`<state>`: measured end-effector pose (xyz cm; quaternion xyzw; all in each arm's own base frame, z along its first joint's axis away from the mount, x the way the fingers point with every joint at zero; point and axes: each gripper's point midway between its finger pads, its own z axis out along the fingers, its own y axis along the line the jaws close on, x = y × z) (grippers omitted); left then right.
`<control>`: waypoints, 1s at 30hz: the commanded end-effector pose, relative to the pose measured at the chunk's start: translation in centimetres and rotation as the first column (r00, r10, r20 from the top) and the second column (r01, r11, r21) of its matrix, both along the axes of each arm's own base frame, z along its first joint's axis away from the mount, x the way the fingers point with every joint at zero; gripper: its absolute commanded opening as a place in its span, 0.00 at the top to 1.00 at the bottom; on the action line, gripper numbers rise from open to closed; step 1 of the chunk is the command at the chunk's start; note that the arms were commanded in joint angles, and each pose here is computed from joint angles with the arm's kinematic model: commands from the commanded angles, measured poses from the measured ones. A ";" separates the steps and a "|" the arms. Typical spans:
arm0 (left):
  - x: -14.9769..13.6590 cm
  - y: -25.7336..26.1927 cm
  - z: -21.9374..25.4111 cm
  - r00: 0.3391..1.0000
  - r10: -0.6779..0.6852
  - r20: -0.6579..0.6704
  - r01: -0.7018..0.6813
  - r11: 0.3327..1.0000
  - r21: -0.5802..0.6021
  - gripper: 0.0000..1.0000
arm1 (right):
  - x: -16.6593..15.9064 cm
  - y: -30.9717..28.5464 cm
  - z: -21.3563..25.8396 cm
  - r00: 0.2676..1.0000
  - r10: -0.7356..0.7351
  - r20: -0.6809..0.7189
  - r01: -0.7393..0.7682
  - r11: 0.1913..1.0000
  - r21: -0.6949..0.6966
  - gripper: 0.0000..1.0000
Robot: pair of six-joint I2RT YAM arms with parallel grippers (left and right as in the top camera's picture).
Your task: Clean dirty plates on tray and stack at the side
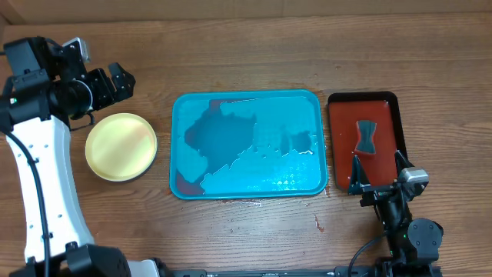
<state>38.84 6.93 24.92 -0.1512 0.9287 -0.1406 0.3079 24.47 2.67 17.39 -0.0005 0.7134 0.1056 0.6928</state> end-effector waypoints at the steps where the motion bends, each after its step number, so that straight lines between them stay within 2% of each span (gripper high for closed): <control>1: -3.0 -0.5 2.5 0.999 0.008 0.045 -0.013 0.994 0.105 0.00 | 0.0 0.0 -0.2 1.000 -0.003 0.005 0.003 1.000 0.000 0.00; 7: -7.8 -1.6 3.3 0.997 0.020 0.074 -0.038 0.965 0.260 0.00 | 0.0 0.0 -0.2 1.000 -0.003 0.005 0.003 1.000 0.000 0.00; 9: -8.7 -1.8 3.3 0.993 0.020 0.119 -0.056 0.952 0.302 0.00 | 0.0 0.0 -0.2 1.000 -0.003 0.005 0.003 1.000 0.000 0.00; 11: -8.9 -2.2 3.5 0.975 -0.018 0.222 -0.061 0.938 0.341 0.00 | 0.0 0.0 -0.2 1.000 -0.003 0.005 0.003 1.000 0.000 0.00; 16: -10.1 -2.8 3.0 0.886 -0.062 0.459 -0.128 0.919 0.373 0.00 | 0.0 0.0 -0.2 1.000 -0.003 0.005 0.003 1.000 0.000 0.00; 22: -12.2 -3.1 1.4 0.757 -0.144 0.637 -0.203 0.875 0.439 0.00 | 0.0 0.0 -0.2 1.000 -0.003 0.005 0.003 1.000 0.000 0.00; 24: -12.9 -3.6 0.6 0.719 -0.198 0.666 -0.203 0.857 0.474 0.00 | 0.0 0.0 -0.2 1.000 -0.003 0.005 0.003 1.000 0.000 0.00; 30: -14.3 -4.5 -2.0 0.665 -0.344 0.663 -0.198 0.774 0.601 0.00 | 0.0 0.0 -0.2 1.000 -0.003 0.005 0.003 1.000 0.000 0.00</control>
